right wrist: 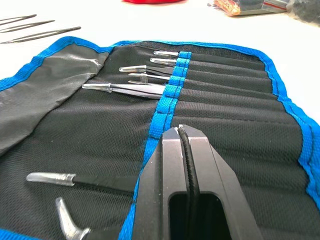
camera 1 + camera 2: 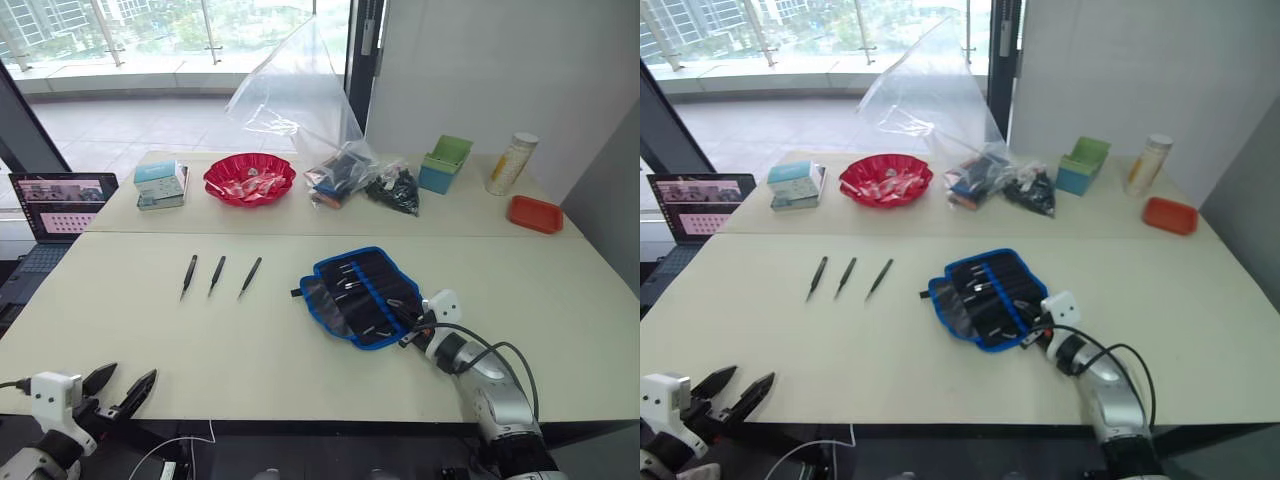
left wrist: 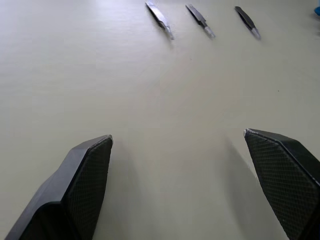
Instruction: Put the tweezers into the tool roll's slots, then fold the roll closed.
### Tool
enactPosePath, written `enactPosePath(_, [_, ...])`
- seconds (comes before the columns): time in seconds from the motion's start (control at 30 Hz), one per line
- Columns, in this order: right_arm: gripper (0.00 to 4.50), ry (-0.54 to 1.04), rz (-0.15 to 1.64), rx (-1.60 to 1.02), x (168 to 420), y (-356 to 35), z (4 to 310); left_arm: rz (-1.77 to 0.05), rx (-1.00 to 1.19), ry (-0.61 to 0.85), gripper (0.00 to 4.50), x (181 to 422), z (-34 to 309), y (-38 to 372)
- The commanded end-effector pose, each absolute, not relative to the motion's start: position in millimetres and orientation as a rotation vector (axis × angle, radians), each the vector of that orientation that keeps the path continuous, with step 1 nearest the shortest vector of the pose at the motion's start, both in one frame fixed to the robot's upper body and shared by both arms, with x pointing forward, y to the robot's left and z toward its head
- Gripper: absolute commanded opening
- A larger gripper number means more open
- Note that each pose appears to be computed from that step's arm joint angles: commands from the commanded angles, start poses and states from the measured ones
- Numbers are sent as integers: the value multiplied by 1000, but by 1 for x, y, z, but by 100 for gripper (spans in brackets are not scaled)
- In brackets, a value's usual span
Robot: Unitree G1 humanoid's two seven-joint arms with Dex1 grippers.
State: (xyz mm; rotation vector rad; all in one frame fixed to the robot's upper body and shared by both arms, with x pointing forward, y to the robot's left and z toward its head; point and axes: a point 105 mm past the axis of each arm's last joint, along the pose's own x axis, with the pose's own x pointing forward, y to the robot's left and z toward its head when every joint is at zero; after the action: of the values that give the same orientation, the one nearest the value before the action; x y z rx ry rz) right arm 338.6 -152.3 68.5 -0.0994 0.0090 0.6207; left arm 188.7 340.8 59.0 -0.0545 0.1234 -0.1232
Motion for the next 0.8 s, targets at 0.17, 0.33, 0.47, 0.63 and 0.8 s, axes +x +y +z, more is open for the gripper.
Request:
enactPosePath(0.17, [0, 59, 649, -85, 339, -148, 53, 32, -50, 38, 445, 178, 71, 358])
enactPosePath(0.33, [0, 61, 652, -89, 341, -149, 53, 56, -44, -2, 445, 179, 76, 361])
enactPosePath(0.47, [0, 61, 655, -89, 341, -149, 53, 73, -83, -19, 445, 180, 76, 364])
enactPosePath(0.63, [0, 57, 651, -88, 340, -149, 54, 57, -65, -29, 445, 194, 81, 363])
enactPosePath(0.8, [0, 55, 642, -88, 339, -151, 55, 44, -48, -20, 445, 219, 83, 355])
